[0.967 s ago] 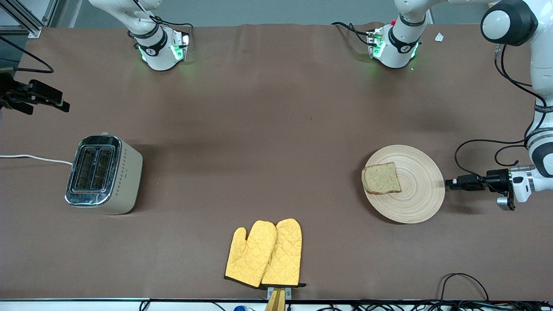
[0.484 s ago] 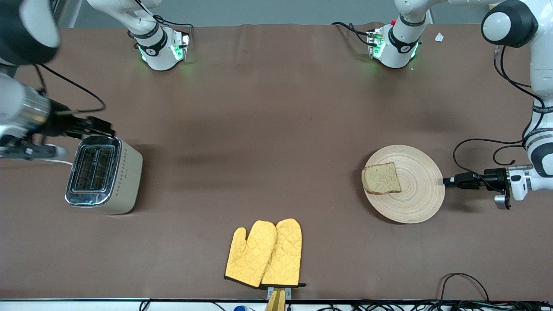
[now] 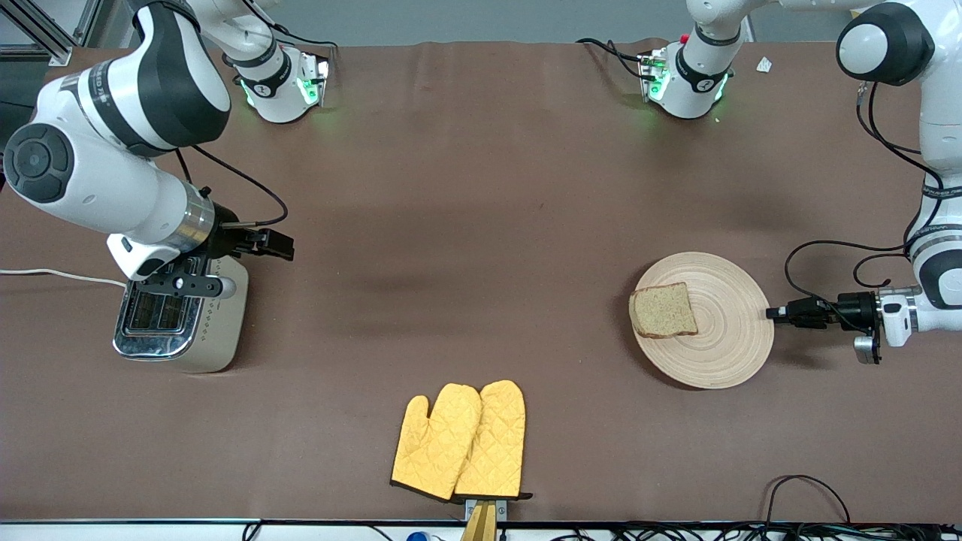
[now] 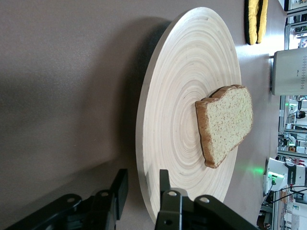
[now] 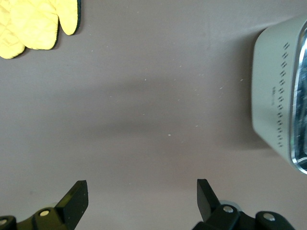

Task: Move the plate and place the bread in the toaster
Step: 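Grip the plate rim with the left gripper while the right gripper nears the toaster, then slide the plate with the left gripper toward the right gripper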

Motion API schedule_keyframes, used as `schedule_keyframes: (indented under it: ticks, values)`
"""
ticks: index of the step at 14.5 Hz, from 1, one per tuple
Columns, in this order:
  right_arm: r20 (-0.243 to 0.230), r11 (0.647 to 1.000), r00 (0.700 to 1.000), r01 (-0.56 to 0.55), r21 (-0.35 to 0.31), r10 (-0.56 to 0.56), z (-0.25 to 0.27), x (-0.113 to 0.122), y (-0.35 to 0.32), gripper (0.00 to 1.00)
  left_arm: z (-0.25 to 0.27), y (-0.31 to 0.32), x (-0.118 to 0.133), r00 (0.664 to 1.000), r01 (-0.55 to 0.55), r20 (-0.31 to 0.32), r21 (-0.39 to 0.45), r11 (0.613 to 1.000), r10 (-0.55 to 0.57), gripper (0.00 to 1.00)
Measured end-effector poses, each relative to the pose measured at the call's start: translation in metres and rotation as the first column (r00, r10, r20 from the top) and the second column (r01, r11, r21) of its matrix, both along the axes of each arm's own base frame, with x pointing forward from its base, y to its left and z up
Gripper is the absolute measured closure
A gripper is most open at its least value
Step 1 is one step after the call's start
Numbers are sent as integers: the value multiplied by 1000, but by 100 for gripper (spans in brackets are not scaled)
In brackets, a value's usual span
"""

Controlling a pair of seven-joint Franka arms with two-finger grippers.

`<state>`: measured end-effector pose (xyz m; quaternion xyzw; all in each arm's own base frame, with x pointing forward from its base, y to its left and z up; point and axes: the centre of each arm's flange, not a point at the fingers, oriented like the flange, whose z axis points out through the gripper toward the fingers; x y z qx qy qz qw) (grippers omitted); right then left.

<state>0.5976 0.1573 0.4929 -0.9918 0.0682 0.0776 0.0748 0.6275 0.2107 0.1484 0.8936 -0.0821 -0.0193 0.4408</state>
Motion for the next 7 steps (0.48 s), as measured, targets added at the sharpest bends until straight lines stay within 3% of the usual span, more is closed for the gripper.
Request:
schedule_keyframes:
  ticks: [1,3,7]
  values:
    - [-7,1000,1000,15,3,-15,-3,1,-1,0,-1,0,0,1000,0,-1,-2,1000,0,70]
    - [-16,999,999,52,9,-52,-8,3,1,0,-1,-1,-1,1000,-1,-4,-11,1000,1,87]
    - [-27,993,994,105,62,-103,-35,9,19,0,1,-2,-1,1000,2,-6,-33,999,-2,90]
